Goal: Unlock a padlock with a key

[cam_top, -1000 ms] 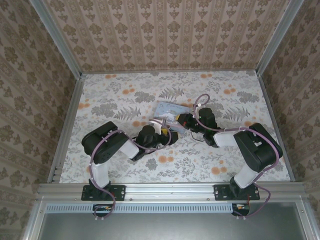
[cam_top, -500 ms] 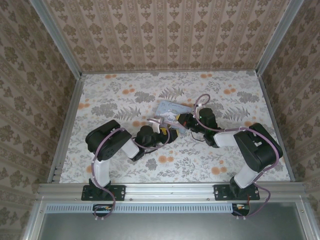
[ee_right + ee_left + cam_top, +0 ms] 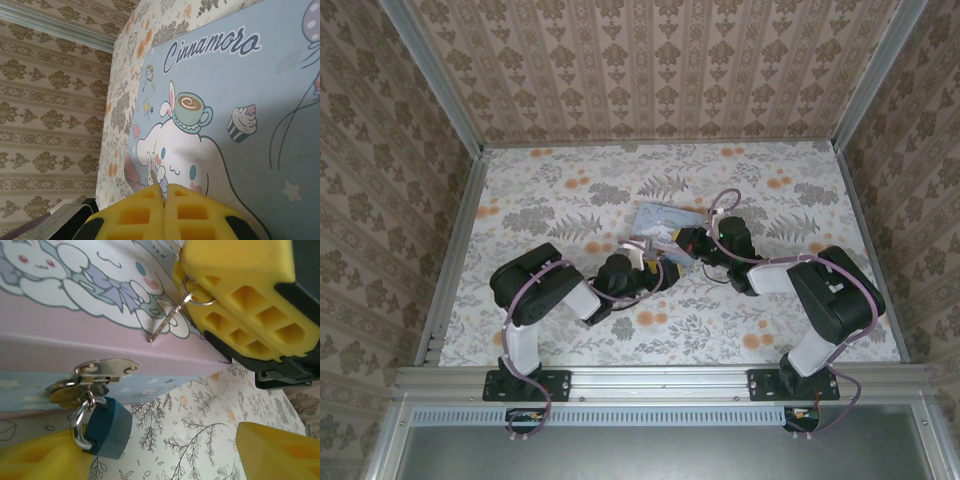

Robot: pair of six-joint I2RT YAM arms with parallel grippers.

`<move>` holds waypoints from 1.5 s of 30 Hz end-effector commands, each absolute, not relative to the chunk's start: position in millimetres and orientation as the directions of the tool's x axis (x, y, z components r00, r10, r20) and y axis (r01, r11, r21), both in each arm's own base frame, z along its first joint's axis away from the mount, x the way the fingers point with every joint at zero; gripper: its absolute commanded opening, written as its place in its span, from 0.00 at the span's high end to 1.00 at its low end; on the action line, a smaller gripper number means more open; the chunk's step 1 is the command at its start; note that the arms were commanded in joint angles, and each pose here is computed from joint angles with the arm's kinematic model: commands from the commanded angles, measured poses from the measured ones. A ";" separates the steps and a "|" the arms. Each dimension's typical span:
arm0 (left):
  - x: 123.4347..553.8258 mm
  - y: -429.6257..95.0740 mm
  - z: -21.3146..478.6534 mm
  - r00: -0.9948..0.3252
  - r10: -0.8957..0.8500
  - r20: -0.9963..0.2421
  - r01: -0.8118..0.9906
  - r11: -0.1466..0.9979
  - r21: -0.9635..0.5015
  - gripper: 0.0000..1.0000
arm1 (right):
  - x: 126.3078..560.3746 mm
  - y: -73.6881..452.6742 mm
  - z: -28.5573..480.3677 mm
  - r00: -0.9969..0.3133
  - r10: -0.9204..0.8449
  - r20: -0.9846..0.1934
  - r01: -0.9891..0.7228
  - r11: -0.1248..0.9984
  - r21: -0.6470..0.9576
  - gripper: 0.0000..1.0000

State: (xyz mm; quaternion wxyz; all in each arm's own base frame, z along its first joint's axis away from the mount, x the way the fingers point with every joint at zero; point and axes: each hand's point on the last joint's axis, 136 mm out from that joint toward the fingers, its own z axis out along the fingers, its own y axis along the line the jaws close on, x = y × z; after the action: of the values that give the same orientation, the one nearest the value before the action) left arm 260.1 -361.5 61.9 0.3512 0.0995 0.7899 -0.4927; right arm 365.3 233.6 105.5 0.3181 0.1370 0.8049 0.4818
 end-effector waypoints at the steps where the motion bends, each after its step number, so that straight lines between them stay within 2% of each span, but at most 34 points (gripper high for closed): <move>1: 261.4 -357.4 34.3 -0.774 -0.202 -0.600 0.425 0.537 -0.729 0.24 | 358.3 231.7 87.9 -0.778 0.520 -0.351 -0.046 0.511 0.859 1.00; 10: 265.4 -357.1 22.3 -0.780 -0.224 -0.584 0.397 0.545 -0.739 0.32 | 357.6 230.0 87.9 -0.775 0.526 -0.351 -0.045 0.508 0.860 1.00; 19: 262.6 -351.0 18.7 -0.781 -0.227 -0.582 0.387 0.556 -0.736 0.51 | 357.7 229.7 89.5 -0.772 0.528 -0.354 -0.048 0.507 0.861 1.00; 22: 262.3 -348.8 17.3 -0.781 -0.229 -0.581 0.381 0.562 -0.734 0.60 | 356.8 229.4 89.1 -0.773 0.527 -0.353 -0.047 0.507 0.861 1.00; 35: 264.2 -346.8 13.2 -0.787 -0.234 -0.571 0.367 0.567 -0.737 0.76 | 353.3 227.7 90.4 -0.773 0.525 -0.357 -0.050 0.510 0.859 1.00; 41: 265.3 -346.1 15.6 -0.790 -0.240 -0.565 0.362 0.561 -0.745 0.91 | 354.2 225.2 107.4 -0.765 0.530 -0.366 -0.076 0.489 0.869 1.00; 45: 265.1 -344.1 19.1 -0.799 -0.250 -0.547 0.347 0.551 -0.759 0.97 | 343.5 219.0 130.1 -0.754 0.531 -0.387 -0.110 0.479 0.871 1.00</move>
State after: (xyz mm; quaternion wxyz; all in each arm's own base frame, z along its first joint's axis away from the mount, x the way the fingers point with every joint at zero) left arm 272.4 -356.3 47.9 0.3528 0.0395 0.7899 -0.5000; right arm 354.8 222.1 117.2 0.3260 0.1416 0.7983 0.4862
